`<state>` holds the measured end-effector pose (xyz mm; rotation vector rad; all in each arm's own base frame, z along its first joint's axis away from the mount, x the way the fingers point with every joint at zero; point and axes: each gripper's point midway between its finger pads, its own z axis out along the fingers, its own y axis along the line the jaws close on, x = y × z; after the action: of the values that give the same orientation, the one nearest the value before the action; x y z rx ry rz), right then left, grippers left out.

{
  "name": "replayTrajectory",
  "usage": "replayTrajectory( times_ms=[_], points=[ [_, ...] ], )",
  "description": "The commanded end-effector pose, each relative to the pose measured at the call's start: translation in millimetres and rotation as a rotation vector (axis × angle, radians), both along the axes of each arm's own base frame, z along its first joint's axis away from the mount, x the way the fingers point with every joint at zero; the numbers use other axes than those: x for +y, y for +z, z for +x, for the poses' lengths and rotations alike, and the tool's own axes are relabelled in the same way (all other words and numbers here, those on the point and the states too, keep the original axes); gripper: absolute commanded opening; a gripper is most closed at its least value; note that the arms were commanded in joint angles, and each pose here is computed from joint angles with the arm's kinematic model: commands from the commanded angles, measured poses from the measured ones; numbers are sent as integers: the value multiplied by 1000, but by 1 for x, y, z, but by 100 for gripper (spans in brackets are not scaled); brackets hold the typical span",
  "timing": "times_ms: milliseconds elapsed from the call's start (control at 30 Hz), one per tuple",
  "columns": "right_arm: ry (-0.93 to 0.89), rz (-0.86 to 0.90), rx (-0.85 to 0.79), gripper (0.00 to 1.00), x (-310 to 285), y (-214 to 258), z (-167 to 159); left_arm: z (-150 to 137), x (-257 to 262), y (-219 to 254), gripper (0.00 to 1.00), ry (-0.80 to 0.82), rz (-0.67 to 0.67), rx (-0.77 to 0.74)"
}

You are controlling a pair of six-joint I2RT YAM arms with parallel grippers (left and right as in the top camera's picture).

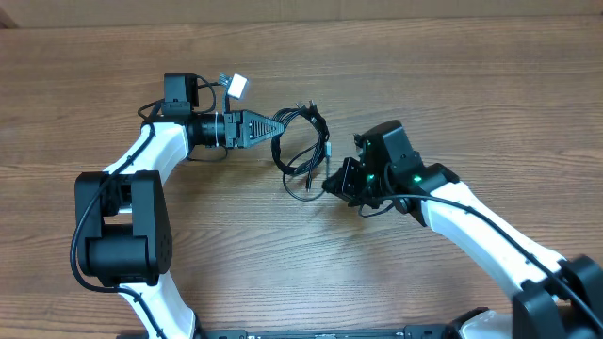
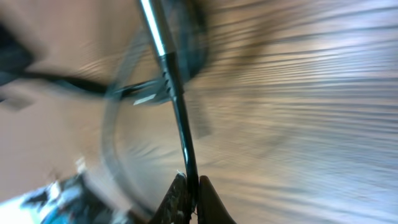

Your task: Untangle cables

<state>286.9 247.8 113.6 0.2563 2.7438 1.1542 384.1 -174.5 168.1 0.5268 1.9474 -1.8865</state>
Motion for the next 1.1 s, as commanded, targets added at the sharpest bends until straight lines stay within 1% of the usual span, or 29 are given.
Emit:
replayTrajectory(
  times_ms=[0, 100, 233, 367, 533, 667, 867, 933, 1000, 1067],
  points=[
    [131, 143, -30, 4, 20, 37, -14, -4, -3, 1, 4, -22, -21, -41],
    [131, 148, -10, 4, 21, 35, -16, -7, -6, 4, 4, -39, -39, -39],
    [62, 142, 21, 4, 20, 31, -7, -11, -15, 4, 4, -62, -39, -39],
    [54, 149, 44, 4, 23, 29, -8, -15, -22, 4, 4, -82, -40, -44],
    [31, 105, 67, 4, 19, 17, -8, -15, -24, 4, 4, -87, -40, -46],
    [-73, 34, 44, 4, 8, 2, 13, -16, -24, 4, 4, -88, -40, -46],
    [-112, 93, -24, 4, 21, -6, 47, -16, -25, 4, 4, -89, -40, -38],
    [-152, 98, -30, 4, 22, -14, 59, -16, -25, 4, 4, -89, -40, -38],
    [-229, 75, -41, 4, 17, -26, 74, -16, -25, 4, 4, -89, -40, -38],
    [-271, 56, -92, 4, 14, -31, 89, -16, -25, 4, 4, -89, -40, -38]
  ],
)
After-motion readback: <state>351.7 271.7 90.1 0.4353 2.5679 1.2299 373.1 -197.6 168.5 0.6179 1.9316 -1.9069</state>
